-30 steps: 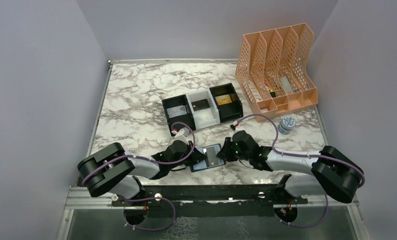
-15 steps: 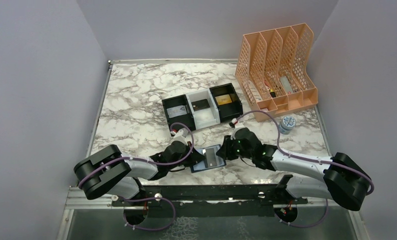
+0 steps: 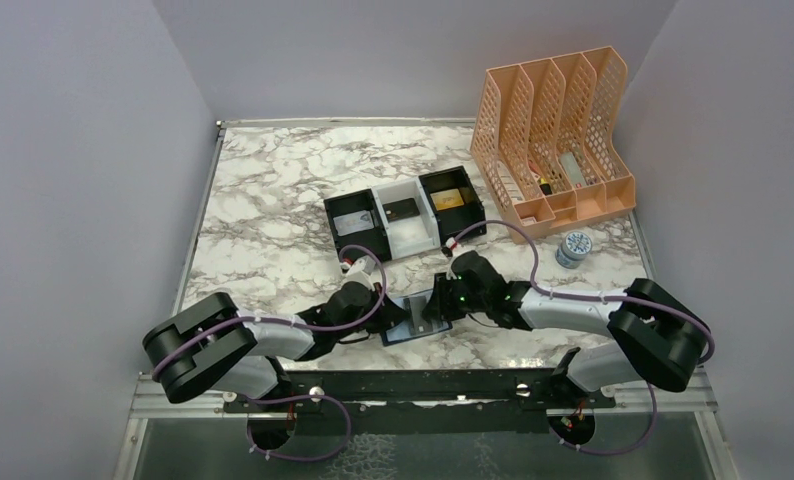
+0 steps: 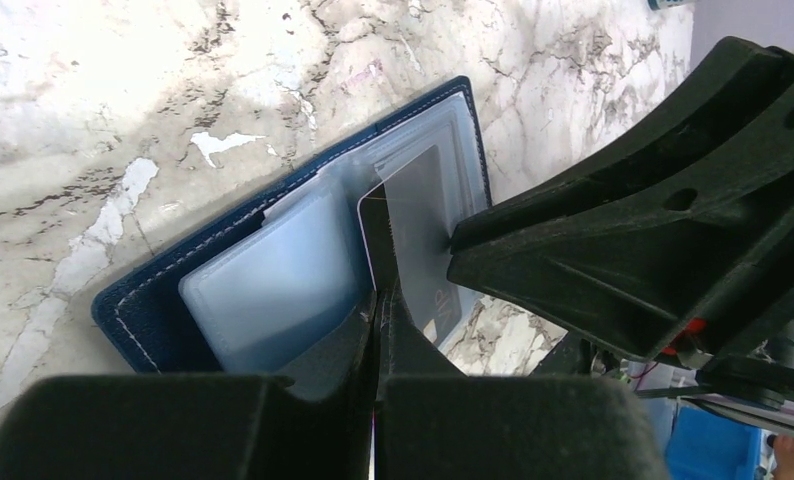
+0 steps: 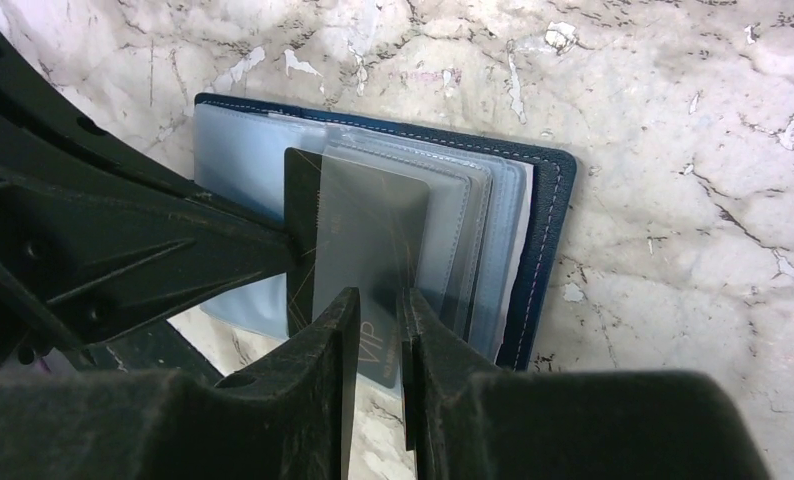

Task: Take the credit cards out of the card holder

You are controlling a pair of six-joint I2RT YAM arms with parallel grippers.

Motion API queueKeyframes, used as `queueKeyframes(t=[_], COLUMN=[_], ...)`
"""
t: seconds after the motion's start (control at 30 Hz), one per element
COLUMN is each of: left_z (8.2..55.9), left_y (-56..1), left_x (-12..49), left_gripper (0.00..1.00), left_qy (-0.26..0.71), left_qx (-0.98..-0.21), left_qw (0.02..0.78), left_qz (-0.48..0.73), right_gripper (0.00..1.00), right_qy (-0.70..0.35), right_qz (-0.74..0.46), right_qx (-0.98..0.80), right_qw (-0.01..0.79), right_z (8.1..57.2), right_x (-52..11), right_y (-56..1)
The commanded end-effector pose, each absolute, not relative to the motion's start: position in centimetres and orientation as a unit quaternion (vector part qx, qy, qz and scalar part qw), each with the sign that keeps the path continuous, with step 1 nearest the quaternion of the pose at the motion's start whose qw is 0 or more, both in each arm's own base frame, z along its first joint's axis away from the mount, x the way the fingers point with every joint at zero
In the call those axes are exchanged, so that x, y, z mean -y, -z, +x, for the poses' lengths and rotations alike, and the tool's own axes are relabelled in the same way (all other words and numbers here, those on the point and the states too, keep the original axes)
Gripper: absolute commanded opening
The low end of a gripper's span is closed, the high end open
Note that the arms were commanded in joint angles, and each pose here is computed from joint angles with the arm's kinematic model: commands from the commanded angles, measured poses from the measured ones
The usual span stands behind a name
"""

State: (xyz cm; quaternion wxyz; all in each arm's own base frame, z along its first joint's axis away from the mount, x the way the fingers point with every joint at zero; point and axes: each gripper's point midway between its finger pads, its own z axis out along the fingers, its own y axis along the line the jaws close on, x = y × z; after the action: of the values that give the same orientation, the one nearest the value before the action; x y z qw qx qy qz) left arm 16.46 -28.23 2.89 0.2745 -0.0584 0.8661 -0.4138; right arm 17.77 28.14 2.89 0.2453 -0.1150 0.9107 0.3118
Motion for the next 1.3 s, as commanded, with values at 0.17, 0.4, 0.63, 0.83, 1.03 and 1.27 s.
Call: queueKeyframes(t=[0.17, 0.4, 0.63, 0.83, 1.03, 1.27], left_z=[16.7, 16.5, 16.8, 16.4, 16.2, 15.8], left_y=[-3.0, -2.1, -1.9, -2.2, -5.5, -6.7], left_x=[27.0, 27.8, 27.6, 28.4, 30.8, 31.2], left_gripper=[0.00, 0.31, 0.41, 0.39, 0.26, 0.12], left_qy=[0.390, 0.387, 0.382, 0.396, 0.457, 0.480], left_qx=[-0.871, -0.880, -0.880, -0.878, -0.847, -0.838], left_qw=[0.295, 0.269, 0.273, 0.265, 0.270, 0.259], left_qz=[-0.055, -0.060, -0.074, -0.053, -0.012, -0.017], right_gripper=[0.22, 0.22, 0.22, 0.22, 0.22, 0.22], right_qy=[-0.253, -0.279, -0.272, -0.232, -0.240, -0.235], right_qz=[-0.099, -0.090, -0.079, -0.077, -0.077, -0.075], right_qx=[-0.936, -0.934, -0.938, -0.944, -0.941, -0.944], right_qw=[0.225, 0.206, 0.199, 0.222, 0.225, 0.221], right_z=[17.1, 16.3, 16.0, 17.3, 17.6, 17.4], right_x=[-25.7, -26.3, -26.0, -25.0, -25.0, -24.6], right_y=[0.1, 0.6, 1.4, 1.3, 0.7, 1.1])
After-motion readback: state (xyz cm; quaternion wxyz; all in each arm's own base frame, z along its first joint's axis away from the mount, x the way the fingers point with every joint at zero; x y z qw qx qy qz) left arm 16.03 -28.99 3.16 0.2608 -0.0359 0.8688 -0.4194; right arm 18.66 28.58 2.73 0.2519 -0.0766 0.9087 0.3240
